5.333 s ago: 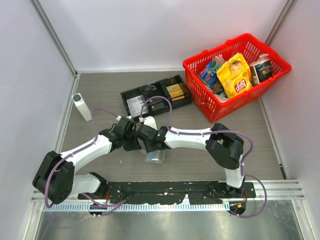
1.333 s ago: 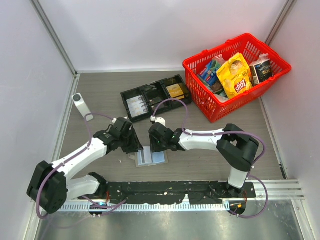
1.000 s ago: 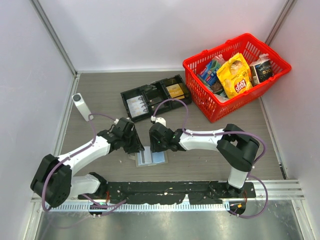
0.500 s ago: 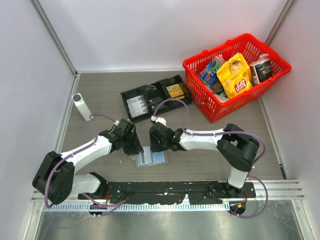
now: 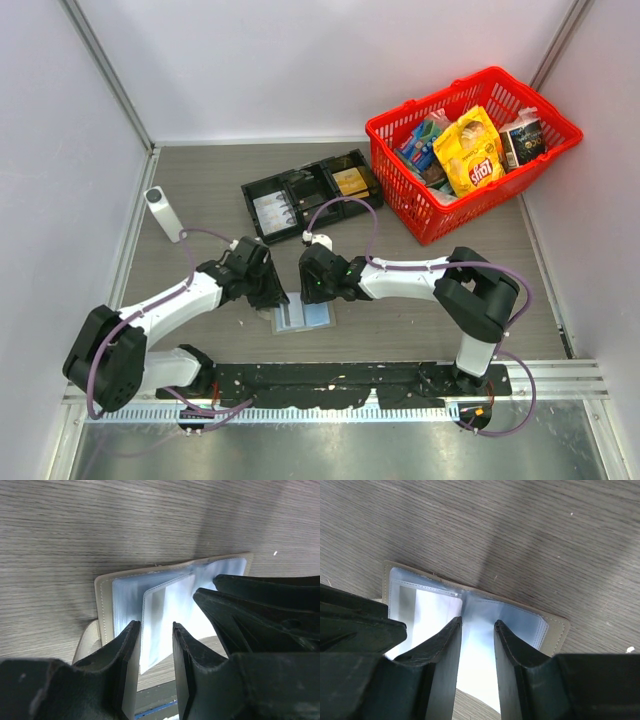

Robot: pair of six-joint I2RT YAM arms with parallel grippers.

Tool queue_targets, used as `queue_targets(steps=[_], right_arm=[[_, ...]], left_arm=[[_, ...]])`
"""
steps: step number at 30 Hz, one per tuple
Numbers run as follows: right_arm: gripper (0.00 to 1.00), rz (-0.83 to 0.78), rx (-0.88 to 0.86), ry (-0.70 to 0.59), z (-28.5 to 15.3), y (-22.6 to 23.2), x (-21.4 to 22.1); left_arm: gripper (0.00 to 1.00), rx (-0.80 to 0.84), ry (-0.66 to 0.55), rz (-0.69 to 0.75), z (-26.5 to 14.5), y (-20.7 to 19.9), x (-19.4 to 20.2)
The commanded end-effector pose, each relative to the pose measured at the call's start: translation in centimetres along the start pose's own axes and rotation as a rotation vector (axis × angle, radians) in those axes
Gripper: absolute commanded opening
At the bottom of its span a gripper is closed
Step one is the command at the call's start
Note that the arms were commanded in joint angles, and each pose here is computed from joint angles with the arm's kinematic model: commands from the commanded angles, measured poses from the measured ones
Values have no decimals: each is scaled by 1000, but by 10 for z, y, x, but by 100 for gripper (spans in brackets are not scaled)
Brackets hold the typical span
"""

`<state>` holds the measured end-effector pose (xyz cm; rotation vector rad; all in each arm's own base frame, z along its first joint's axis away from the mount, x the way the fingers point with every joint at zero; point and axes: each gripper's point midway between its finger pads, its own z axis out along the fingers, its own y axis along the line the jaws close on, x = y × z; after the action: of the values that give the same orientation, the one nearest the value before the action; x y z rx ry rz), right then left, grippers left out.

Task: Take the credit cards out of the card holder
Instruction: Open the card holder at the center of the board.

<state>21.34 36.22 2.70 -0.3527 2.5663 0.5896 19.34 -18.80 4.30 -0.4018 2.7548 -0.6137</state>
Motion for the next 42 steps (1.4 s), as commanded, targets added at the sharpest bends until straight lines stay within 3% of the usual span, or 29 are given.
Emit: queue_targets(steps=[1,8,26,32,37,42], right_arm=[[38,-12,107,73,10,-33,24],[39,2,90,22,3,-28,11],[46,126,196,-398,-81,-67,-51],[46,134,154,-444,-101,-69,-54],[45,107,54,-407,-100,-54,-45],[42,98,-69,-370,-92,-31,-40]], left_arm=[[34,116,-41,20,-16,-32,-15],[34,184,-24,21,-20,-48,-14],[33,273,51,92,-4,-101,-3],[33,263,88,145,19,-121,9],[30,235,119,143,37,-122,8],[32,228,-23,173,8,-125,-23]])
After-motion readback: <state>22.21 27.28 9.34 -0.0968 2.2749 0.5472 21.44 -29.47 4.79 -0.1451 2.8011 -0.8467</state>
